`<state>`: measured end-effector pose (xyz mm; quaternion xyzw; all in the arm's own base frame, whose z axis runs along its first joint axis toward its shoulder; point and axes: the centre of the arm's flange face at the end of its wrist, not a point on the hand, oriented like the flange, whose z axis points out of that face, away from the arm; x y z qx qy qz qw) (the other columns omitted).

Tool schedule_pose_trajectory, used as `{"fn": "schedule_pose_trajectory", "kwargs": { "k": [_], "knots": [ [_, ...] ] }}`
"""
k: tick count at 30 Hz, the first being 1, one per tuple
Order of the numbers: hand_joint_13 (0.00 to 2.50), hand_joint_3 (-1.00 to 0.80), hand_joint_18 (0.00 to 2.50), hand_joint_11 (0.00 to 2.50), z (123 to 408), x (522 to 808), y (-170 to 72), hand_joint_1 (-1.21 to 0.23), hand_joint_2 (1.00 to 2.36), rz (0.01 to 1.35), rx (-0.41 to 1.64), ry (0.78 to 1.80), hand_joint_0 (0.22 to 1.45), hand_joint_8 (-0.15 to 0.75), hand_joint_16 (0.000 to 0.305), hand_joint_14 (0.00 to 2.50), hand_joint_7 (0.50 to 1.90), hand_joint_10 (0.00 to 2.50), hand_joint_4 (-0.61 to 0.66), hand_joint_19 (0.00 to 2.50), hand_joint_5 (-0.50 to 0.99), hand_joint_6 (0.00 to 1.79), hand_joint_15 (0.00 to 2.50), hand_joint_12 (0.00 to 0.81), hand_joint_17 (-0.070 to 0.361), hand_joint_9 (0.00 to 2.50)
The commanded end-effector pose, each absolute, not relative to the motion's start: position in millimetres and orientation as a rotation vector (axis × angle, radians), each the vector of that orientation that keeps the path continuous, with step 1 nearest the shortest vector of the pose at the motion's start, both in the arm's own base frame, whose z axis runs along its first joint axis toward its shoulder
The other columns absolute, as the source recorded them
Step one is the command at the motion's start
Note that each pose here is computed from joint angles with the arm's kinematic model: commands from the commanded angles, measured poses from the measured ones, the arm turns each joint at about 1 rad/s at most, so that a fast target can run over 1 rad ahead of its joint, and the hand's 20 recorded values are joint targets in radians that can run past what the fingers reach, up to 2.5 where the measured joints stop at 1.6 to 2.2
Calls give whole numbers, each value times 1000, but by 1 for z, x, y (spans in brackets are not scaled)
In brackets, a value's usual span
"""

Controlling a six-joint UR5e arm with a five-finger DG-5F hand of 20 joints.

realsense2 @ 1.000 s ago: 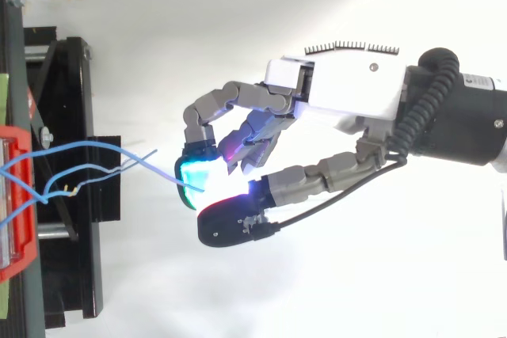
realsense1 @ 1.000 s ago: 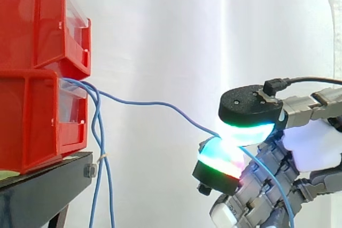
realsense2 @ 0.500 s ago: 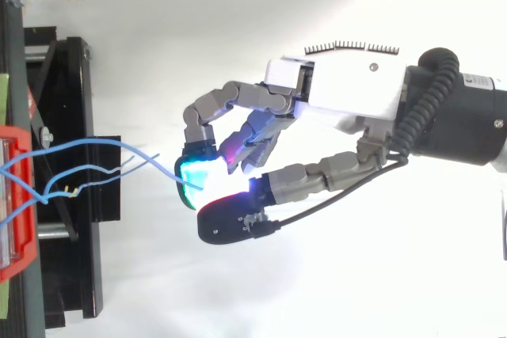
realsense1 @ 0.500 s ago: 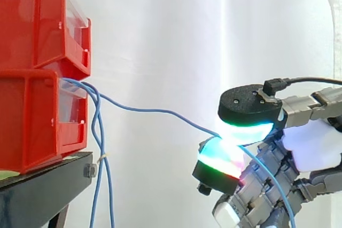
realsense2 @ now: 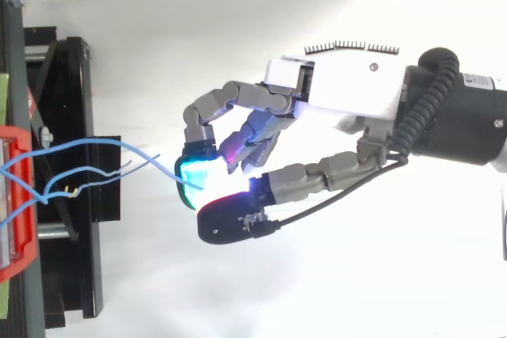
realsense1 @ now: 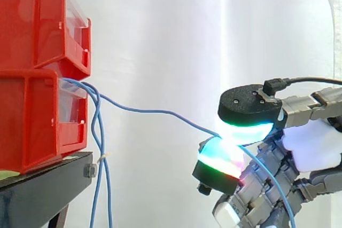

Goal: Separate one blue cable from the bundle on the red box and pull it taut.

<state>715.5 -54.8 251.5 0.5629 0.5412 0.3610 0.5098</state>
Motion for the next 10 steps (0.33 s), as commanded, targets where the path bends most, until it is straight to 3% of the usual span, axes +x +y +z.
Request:
{"fn": "schedule_pose_trajectory", "kwargs": {
  "k": [1, 10],
  "knots": [
    [787, -4, 920, 226, 252, 716, -54, -686, 1611, 870, 1355, 1304, 479, 318, 57, 7, 1343, 4, -140, 371, -81, 872, 269, 435, 129, 895],
    [797, -3, 940, 228, 252, 716, -54, -686, 1609, 870, 1355, 1304, 480, 322, 58, 6, 1339, 4, -138, 375, -82, 872, 275, 437, 131, 905]
  ]
}}
